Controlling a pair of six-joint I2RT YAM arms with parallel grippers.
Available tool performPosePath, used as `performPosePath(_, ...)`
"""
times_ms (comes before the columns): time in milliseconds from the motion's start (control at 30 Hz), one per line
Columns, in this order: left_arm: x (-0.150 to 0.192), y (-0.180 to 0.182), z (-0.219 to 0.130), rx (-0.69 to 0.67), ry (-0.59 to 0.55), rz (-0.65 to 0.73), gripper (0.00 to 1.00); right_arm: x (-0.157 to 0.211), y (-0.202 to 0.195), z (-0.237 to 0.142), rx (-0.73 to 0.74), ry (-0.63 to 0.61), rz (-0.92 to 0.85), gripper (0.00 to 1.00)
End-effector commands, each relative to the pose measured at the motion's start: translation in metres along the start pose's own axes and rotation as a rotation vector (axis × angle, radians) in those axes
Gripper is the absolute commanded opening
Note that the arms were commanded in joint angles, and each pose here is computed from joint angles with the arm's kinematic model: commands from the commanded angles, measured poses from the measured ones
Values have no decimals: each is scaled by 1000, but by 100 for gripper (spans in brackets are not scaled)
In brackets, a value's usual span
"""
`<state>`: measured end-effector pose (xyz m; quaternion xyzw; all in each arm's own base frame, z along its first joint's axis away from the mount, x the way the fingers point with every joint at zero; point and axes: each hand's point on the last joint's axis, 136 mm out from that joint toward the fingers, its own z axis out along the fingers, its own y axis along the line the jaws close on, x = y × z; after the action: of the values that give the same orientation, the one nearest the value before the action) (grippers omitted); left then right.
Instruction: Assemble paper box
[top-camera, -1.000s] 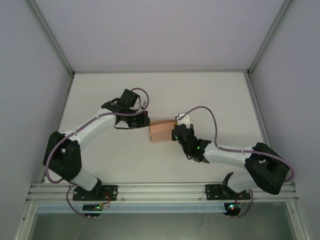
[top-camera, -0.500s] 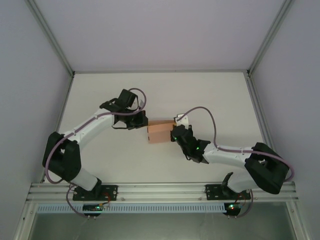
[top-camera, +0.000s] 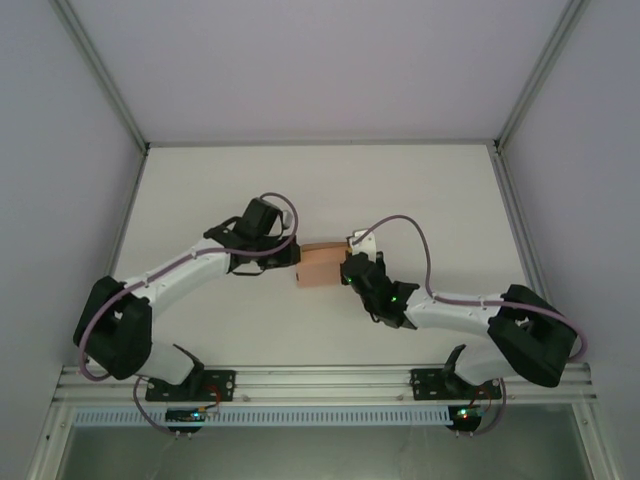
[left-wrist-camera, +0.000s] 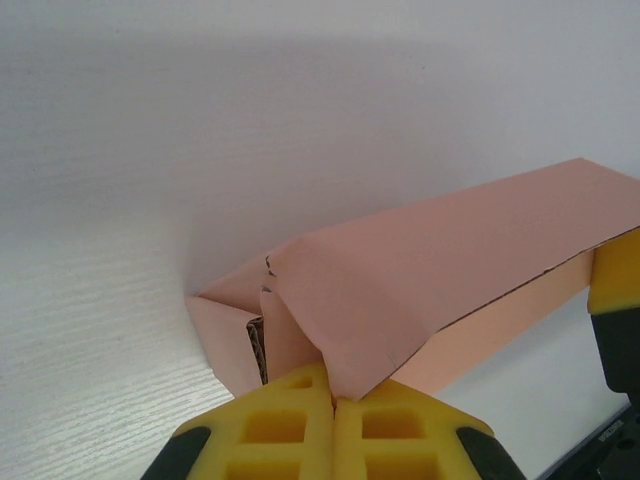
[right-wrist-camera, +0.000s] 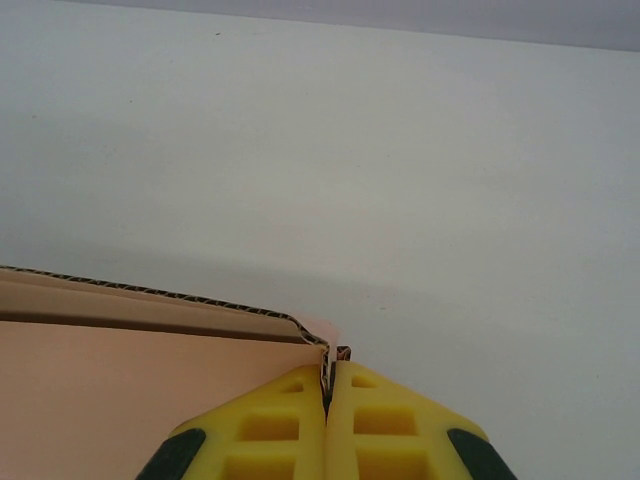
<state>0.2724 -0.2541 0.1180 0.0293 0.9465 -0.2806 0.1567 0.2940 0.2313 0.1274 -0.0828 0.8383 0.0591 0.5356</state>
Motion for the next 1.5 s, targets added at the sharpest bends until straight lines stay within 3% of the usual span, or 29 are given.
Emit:
performPosePath(0,59,48,12,-194,222,-52,0,43,-1,0,-1,140,-124,0)
performPosePath(200,17,6,-28,-105,69,51,2,37,-1,-3,-5,130,-125,0)
performPosePath(333,-1,3,-49,-137,-19,96,19,38,-2,-4,-5,131,-126,0)
performPosePath(433,-2,11,-52,-190,-27,106,23,37,-2,-4,-6,131,-127,0)
performPosePath(533,4,11,-50,-180,-3,119,40,38,-2,-4,-3,137,-131,0)
performPosePath(733,10,-19,-40,-68,10,165,59,36,0,-3,-6,136,-130,0)
performPosePath(833,10,-15,-34,-126,15,180,65,35,1,-3,-7,134,-131,0)
performPosePath(867,9,-10,-32,-153,21,177,64,34,0,-3,-7,133,-130,0)
performPosePath(967,8,4,-27,-235,31,169,49,33,0,-4,-9,130,-129,0)
performPosePath(1067,3,12,-24,-290,24,167,47,34,0,-4,-9,129,-128,0)
performPosePath(1167,0,6,-19,-264,23,160,39,36,0,-4,-9,131,-130,0)
performPosePath(1467,-4,-3,-23,-231,4,150,36,39,-2,-5,-4,134,-126,0)
